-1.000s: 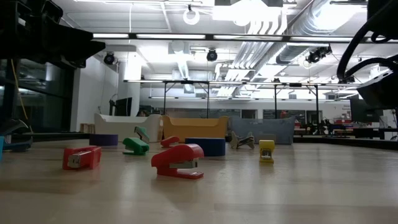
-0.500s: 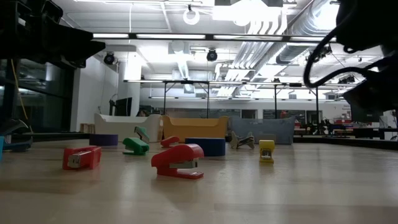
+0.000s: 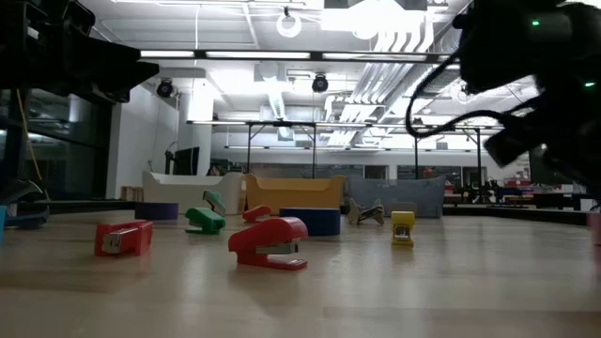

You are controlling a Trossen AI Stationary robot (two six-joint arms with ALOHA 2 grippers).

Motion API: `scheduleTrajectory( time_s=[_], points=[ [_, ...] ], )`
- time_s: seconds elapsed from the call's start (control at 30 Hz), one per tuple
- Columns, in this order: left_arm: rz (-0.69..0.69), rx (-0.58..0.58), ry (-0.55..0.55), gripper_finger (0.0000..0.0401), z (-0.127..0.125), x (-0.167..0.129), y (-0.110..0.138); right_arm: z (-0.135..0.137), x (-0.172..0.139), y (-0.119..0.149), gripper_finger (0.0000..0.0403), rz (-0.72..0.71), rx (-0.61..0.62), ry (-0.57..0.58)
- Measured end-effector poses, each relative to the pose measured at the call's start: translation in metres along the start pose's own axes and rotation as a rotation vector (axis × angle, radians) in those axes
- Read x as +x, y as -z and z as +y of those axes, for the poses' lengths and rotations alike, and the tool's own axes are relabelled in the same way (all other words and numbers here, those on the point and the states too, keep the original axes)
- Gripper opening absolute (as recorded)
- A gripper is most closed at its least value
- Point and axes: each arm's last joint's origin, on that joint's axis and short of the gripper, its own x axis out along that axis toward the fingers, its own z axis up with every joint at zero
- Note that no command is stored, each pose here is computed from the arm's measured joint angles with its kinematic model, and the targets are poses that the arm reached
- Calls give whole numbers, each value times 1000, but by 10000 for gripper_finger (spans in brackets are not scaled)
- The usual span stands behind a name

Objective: Pick and place Stapler, Stapler remover, tape
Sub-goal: Put the pink tape into the gray bin

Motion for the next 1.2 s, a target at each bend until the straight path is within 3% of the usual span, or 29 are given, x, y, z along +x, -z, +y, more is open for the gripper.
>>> scheduleTrajectory(
  time_s=[0.47, 1.2],
  points=[
    [0, 0, 0, 221, 0, 0, 0, -19, -40, -58, 38, -228, 52, -1],
    [0, 0, 0, 221, 0, 0, 0, -127, -99, -142, 43, -534, 151, 162]
  ],
)
